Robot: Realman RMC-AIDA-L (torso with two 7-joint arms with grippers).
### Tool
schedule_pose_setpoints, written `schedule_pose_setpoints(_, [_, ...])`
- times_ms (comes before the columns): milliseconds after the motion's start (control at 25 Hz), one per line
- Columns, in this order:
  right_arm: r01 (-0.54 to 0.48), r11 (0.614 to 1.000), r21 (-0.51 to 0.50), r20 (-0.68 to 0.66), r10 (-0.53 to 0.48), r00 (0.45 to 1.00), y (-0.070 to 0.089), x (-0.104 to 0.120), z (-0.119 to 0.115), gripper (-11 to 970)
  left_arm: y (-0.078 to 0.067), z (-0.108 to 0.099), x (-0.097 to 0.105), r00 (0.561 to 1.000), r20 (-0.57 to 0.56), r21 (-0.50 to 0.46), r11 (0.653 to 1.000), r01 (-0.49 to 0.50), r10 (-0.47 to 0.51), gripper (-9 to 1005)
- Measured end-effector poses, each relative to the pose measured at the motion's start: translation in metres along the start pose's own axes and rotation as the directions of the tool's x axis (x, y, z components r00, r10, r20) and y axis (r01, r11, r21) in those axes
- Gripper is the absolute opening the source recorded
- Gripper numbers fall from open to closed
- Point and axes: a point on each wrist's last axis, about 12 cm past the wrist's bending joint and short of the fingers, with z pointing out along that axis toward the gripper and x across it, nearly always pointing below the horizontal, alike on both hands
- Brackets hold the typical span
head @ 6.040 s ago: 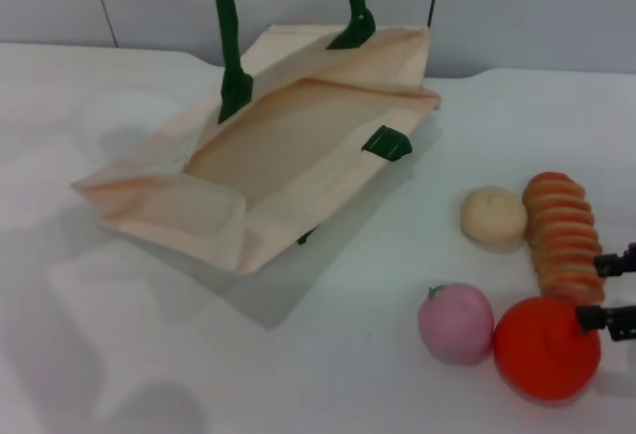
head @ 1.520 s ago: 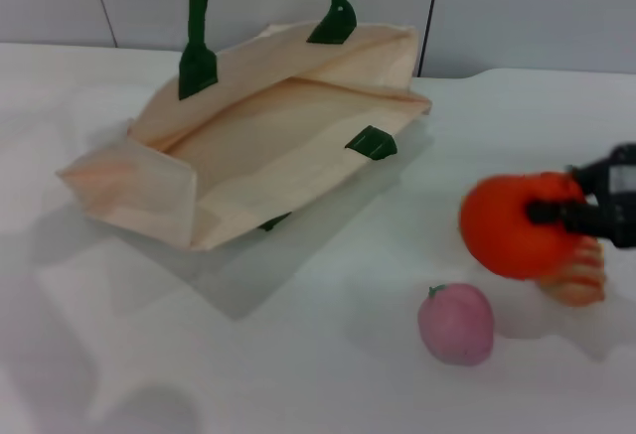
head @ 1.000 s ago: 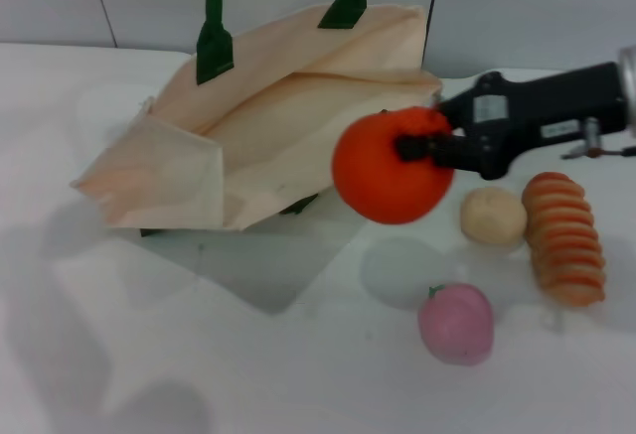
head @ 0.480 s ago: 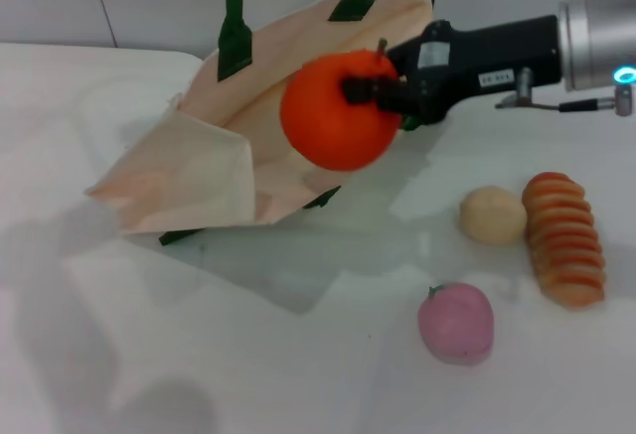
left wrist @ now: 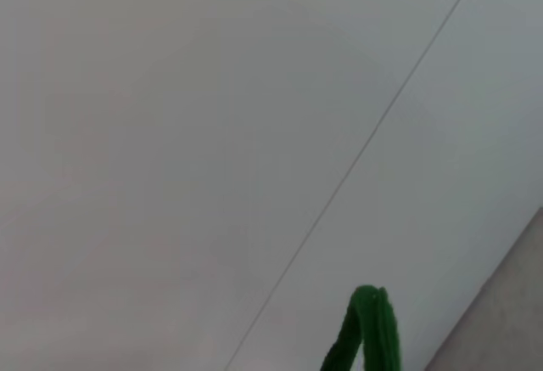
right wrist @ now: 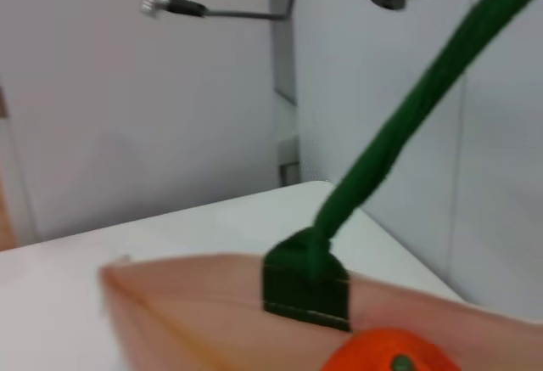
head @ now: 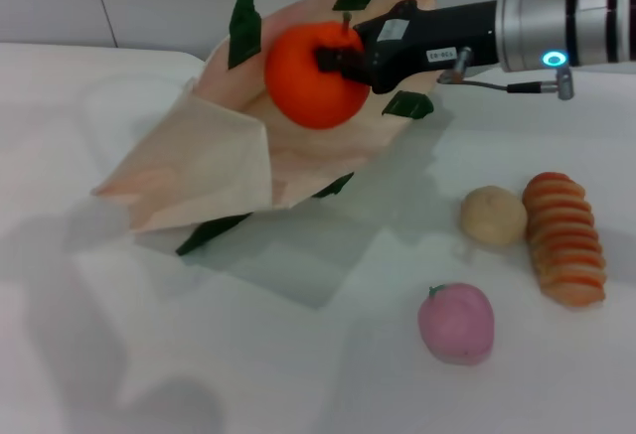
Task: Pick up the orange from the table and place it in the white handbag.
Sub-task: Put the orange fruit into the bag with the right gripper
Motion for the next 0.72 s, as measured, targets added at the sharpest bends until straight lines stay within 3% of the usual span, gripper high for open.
schedule_pose_setpoints(720, [-0.026,0.976,0.218,-0.054,0.038,0.998,-0.018,0.002,0.027,73,-0.009,0.007,-0.011,0.999,0.029,0.039,0.999,-0.014,0.013,21])
